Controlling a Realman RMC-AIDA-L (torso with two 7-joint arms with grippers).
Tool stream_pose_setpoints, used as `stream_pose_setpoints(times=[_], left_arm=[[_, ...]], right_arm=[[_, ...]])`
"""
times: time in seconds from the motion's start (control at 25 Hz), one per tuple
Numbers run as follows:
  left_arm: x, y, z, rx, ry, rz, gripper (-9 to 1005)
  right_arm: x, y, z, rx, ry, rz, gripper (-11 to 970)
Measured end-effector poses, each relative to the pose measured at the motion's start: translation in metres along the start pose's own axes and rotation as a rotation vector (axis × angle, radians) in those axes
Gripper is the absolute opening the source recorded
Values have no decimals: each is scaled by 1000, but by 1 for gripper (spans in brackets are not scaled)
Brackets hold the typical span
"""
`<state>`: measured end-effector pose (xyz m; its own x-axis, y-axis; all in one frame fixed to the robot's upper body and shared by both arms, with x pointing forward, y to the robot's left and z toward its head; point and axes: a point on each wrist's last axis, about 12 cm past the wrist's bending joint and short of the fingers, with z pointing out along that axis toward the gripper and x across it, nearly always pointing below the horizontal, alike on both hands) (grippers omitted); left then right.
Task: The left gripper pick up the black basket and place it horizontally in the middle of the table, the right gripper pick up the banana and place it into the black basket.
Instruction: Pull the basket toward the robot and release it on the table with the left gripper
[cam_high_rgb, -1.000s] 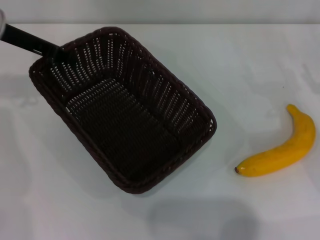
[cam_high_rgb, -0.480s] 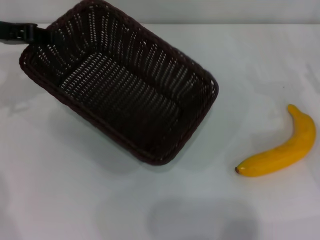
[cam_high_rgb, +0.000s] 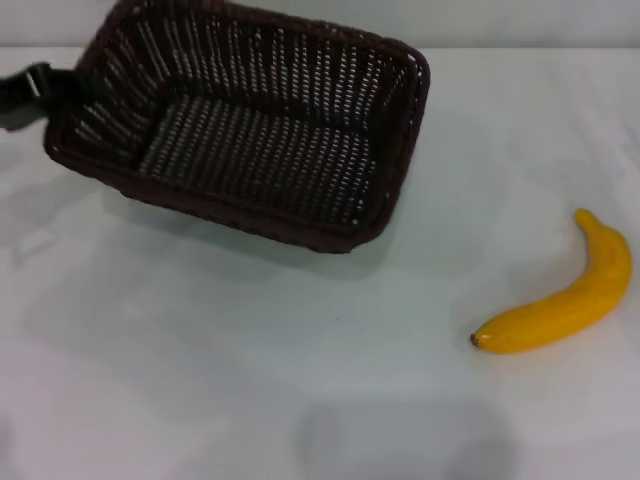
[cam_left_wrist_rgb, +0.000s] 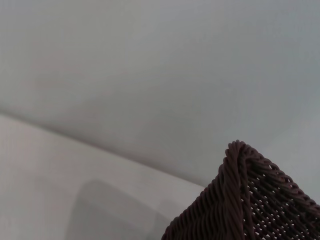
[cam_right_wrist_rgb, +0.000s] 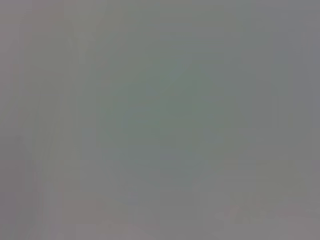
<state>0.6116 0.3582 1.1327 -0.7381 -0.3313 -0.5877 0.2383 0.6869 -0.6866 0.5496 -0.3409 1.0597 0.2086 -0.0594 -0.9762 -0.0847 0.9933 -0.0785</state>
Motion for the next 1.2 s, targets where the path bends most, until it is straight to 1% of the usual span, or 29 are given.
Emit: stream_pose_setpoints(times=[0.24, 0.44, 0.6, 0.76, 0.88, 1.04, 1.2], left_arm=[[23, 5, 19, -37, -28, -100, 226], [35, 8, 29, -68, -43, -182, 236], [43, 8, 35, -72, -34, -219, 245], [50, 5, 41, -55, -17, -231, 253], [51, 1, 43, -34, -8, -231, 402], [51, -1, 39, -8, -12, -215, 491], [51, 3, 21, 14, -43, -189, 579]], right_arm=[[2, -5, 4, 10, 36, -43, 871], [2, -8, 2, 14, 39, -88, 870], [2, -10, 1, 6, 42, -107, 870], [2, -13, 1, 5, 44, -114, 870], [1, -15, -1, 2, 46, -121, 870], [2, -14, -2, 0, 46, -122, 870], [3, -12, -2, 6, 46, -114, 870]])
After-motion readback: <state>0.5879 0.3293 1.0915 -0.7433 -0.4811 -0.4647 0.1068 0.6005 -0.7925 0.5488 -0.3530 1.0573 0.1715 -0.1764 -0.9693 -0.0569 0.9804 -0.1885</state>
